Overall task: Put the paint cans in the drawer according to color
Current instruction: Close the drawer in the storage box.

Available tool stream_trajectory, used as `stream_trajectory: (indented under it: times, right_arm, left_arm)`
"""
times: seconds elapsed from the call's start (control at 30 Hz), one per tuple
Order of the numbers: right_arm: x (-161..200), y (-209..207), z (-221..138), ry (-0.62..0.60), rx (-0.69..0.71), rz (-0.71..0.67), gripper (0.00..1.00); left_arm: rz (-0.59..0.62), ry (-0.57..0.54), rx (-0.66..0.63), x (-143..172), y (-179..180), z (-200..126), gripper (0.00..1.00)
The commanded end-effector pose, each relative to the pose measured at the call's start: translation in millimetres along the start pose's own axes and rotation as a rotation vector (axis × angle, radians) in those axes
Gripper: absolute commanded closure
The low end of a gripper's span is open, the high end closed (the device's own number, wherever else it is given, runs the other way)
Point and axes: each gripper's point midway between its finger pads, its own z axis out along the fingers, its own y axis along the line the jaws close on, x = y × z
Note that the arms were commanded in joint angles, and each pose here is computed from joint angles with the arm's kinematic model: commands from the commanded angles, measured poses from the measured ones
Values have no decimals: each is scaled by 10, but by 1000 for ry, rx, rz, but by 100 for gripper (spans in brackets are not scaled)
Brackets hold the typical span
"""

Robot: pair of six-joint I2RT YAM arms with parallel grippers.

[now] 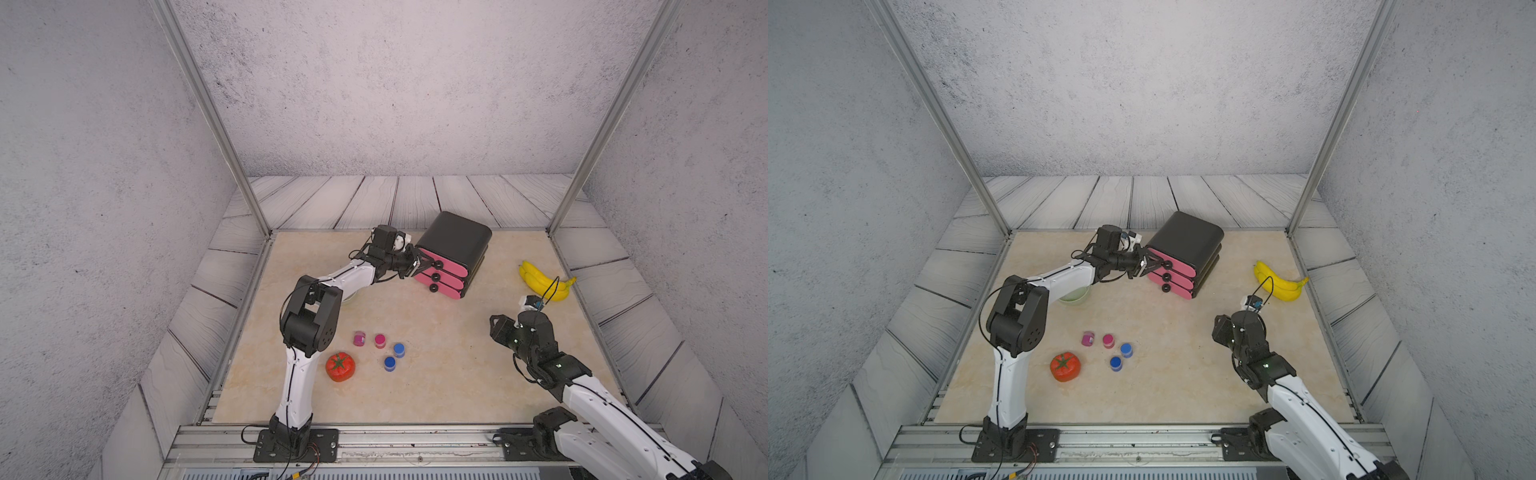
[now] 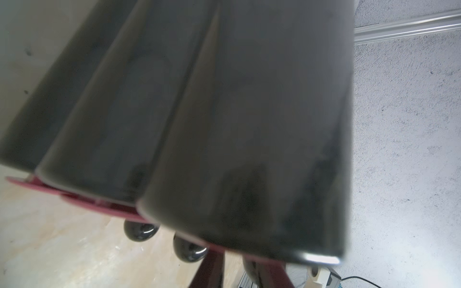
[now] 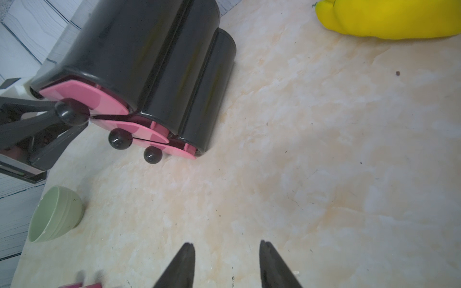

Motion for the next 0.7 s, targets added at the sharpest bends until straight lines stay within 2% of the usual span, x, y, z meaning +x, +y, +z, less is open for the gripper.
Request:
stream_trajectory:
  times: [0.0,0.27,0.4,0.5,0.53,0.67]
  right_arm:
    - [-120,104,-50,-20,-29,2,54]
    - [-130,136,-65,-17,-40,-6,54]
    - [-135,151,-88,-19,-50,-12,54]
    - [-130,159,-87,-19,-57,-13,54]
    - [-130,164,-84,-20,-60,-11,54]
    - [-100,176,-27,-14,-72,10,54]
  left_arm:
    - [-23,-6,-12,-32,1,69,73]
    - [-4,-6,-22,42,50,-27,67]
    - [30,-37,2,147,11,-249,64]
    - [68,-70,43,258,-88,-428,56]
    - [67,-66,59,303,-100,-453,52]
    - [6,-14,116,406,-5,-374,49]
